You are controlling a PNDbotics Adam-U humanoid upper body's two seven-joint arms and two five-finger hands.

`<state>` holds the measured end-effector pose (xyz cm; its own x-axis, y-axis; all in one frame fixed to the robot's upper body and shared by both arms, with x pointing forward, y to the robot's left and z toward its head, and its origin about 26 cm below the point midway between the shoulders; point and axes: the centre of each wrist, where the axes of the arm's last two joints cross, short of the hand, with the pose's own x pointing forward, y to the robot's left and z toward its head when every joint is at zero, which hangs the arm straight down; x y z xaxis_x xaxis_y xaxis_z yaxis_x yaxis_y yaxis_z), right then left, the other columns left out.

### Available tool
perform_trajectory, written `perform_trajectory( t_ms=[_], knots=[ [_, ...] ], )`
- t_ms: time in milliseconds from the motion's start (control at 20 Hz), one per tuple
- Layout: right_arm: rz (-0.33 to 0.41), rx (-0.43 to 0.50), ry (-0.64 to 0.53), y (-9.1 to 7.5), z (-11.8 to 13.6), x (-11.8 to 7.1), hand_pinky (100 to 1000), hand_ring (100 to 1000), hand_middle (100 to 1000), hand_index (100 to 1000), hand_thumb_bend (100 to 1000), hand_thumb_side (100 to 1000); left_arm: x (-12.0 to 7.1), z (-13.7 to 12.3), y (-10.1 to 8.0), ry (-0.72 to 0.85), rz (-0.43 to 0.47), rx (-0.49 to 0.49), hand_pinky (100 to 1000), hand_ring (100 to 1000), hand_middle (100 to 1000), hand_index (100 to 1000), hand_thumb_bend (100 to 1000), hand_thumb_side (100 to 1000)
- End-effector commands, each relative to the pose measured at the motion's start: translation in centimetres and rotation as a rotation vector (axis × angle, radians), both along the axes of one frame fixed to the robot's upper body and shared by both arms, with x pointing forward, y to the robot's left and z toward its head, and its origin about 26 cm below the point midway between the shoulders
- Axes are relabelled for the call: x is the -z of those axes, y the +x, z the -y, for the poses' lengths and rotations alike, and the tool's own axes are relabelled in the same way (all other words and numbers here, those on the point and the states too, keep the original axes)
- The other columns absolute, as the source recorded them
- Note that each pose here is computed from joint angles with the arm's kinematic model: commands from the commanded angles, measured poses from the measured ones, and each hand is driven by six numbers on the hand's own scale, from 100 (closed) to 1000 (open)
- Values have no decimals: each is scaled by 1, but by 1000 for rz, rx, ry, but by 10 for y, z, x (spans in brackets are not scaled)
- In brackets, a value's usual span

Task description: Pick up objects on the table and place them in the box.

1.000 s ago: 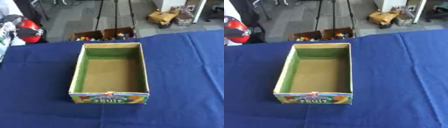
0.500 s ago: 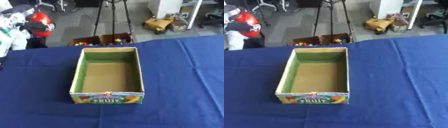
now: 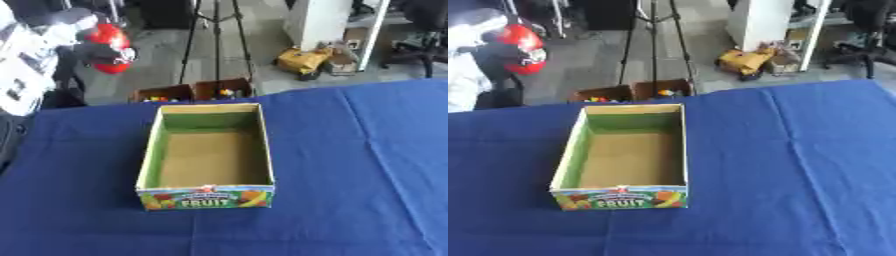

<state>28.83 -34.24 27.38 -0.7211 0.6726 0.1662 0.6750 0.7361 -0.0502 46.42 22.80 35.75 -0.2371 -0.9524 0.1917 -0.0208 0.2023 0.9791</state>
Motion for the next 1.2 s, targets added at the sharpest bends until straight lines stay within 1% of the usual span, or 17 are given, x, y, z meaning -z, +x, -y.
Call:
perform_trajectory(
  t_ms=[50, 250, 550, 800, 1000, 1200],
  knots=[
    [18, -17, -26, -3, -1, -12, 772, 806, 726, 768, 100, 828, -2, 16, -4, -8, 21, 40, 159, 448, 505, 870, 100, 448],
    [11, -23, -23, -3, -2, -11, 772, 807, 726, 768, 100, 827, 12, 30, -5, -2, 11, 69, 158, 446, 501, 869, 100, 448],
    [10, -25, -19, -3, -2, -10, 773, 807, 726, 768, 100, 825, 23, 46, -8, 12, 8, 107, 157, 443, 493, 866, 100, 447],
    [11, -29, -13, -2, -3, -10, 773, 807, 725, 768, 100, 824, 36, 62, -7, 23, -6, 136, 156, 440, 492, 865, 100, 447],
    [12, -35, -10, -2, -4, -10, 773, 808, 725, 768, 100, 824, 49, 73, -5, 45, -15, 144, 159, 440, 496, 863, 100, 447],
    [17, -39, -8, -2, -4, -11, 773, 808, 725, 769, 100, 823, 64, 77, -1, 65, -28, 130, 162, 440, 500, 862, 100, 446]
  ],
)
